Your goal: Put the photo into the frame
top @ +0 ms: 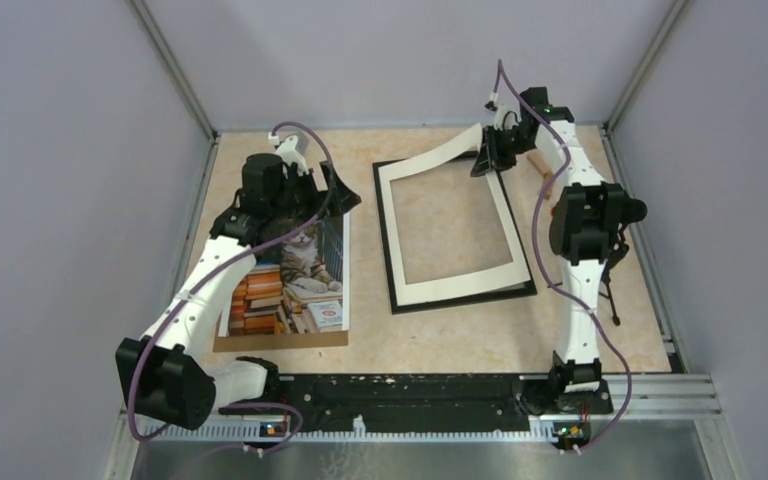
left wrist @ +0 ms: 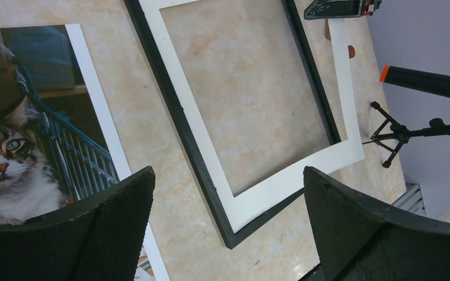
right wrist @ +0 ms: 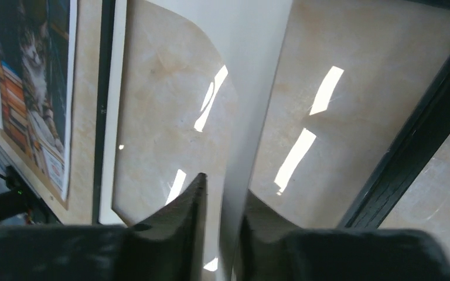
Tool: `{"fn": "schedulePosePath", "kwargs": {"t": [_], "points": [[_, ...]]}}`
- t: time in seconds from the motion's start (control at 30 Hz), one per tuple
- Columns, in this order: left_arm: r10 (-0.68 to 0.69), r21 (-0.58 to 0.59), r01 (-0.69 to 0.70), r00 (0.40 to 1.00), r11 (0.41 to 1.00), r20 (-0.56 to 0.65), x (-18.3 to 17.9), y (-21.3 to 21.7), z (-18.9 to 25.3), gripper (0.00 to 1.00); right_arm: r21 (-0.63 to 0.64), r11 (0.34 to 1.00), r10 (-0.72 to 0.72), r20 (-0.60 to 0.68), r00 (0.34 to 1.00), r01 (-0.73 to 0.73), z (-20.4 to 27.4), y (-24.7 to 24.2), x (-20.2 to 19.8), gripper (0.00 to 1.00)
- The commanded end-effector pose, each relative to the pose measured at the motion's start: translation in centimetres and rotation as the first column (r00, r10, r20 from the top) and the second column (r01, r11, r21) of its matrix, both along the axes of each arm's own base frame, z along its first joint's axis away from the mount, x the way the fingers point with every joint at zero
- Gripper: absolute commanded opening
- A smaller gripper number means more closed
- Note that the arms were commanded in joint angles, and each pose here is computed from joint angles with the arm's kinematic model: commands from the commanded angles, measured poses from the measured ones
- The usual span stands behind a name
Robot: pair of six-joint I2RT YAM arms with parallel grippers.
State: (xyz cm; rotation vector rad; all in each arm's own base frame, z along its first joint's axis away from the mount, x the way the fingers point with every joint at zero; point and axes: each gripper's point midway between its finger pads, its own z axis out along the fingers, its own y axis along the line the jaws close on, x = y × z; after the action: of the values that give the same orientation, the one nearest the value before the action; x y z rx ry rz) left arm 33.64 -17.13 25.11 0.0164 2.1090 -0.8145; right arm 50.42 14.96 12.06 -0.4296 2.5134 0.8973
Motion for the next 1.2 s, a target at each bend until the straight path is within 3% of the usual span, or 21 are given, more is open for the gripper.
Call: {"fn": "schedulePosePath", "kwargs": {"t": [0.0, 0.13, 0.2, 0.23, 0.33, 0.43, 0.5, 0.57, 0.67, 0.77, 0.87, 1.07, 1.17], "points": [[-0.022, -0.017, 0.022, 0.999, 1.0, 0.039, 0.5, -0.7, 0.6, 0.99, -0.021, 0.999, -0.037, 0.041, 0.998, 0.037, 0.7, 0.4, 1.0, 0.32], [-0.037, -0.015, 0.038, 0.999, 0.999, 0.037, 0.4, -1.1, 0.4, 0.99, -0.136, 0.978, -0.154, 0.058, 0.986, 0.161, 1.0, -1.5, 1.7, 0.64], [-0.044, -0.009, 0.044, 0.998, 0.999, 0.043, 0.4, -1.2, 0.3, 0.99, -0.197, 0.954, -0.217, 0.077, 0.973, 0.228, 1.3, -2.7, 1.8, 0.9], [-0.048, -0.004, 0.048, 0.998, 0.999, 0.045, 0.4, -1.2, 0.3, 0.99, -0.235, 0.936, -0.248, 0.095, 0.964, 0.263, 1.5, -3.4, 1.9, 0.98], [-0.063, 0.009, 0.062, 0.997, 0.998, 0.055, 0.4, -1.3, 0.2, 0.99, -0.398, 0.844, -0.305, 0.191, 0.933, 0.358, 2.2, -5.9, 2.1, 0.99], [-0.076, 0.038, 0.073, 0.994, 0.997, 0.076, 0.5, -1.3, 0.3, 0.99, -0.598, 0.646, -0.338, 0.334, 0.88, 0.475, 4.2, -9.2, 1.7, 0.99], [-0.069, 0.067, 0.064, 0.995, 0.996, 0.075, 0.6, -1.0, -0.1, 0.99, -0.647, 0.515, -0.383, 0.414, 0.826, 0.563, 6.0, -11.4, 1.2, 0.99], [-0.055, 0.093, 0.047, 0.995, 0.995, 0.087, 0.8, -0.6, -0.4, 0.99, -0.641, 0.448, -0.416, 0.468, 0.78, 0.624, 7.8, -12.6, 0.9, 0.99], [-0.032, 0.136, 0.021, 0.996, 0.99, 0.086, 0.9, 0.2, -1.7, 0.99, -0.573, 0.524, -0.443, 0.449, 0.776, 0.63, 9.2, -10.6, -0.2, 0.99], [-0.03, 0.165, 0.021, 0.998, 0.986, 0.053, 0.6, 0.6, -3.9, 0.99, -0.396, 0.743, -0.432, 0.332, 0.839, 0.539, 8.9, -4.5, -2.8, 0.99], [-0.057, 0.143, 0.053, 0.998, 0.988, 0.023, 0.1, 0.0, -5.1, 0.99, -0.207, 0.852, -0.438, 0.221, 0.871, 0.481, 7.4, -0.3, -7.2, 0.96], [-0.127, 0.086, 0.129, 0.992, 0.988, -0.022, -0.7, -1.5, -5.9, 0.99, -0.138, 0.918, -0.362, 0.091, 0.928, 0.372, 3.2, 2.8, -17.0, 0.91], [-0.129, 0.09, 0.131, 0.991, 0.987, -0.029, -0.8, -1.6, -6.3, 0.99, -0.136, 0.933, -0.336, -0.005, 0.942, 0.332, 0.2, 3.6, -21.3, 0.81]]}}
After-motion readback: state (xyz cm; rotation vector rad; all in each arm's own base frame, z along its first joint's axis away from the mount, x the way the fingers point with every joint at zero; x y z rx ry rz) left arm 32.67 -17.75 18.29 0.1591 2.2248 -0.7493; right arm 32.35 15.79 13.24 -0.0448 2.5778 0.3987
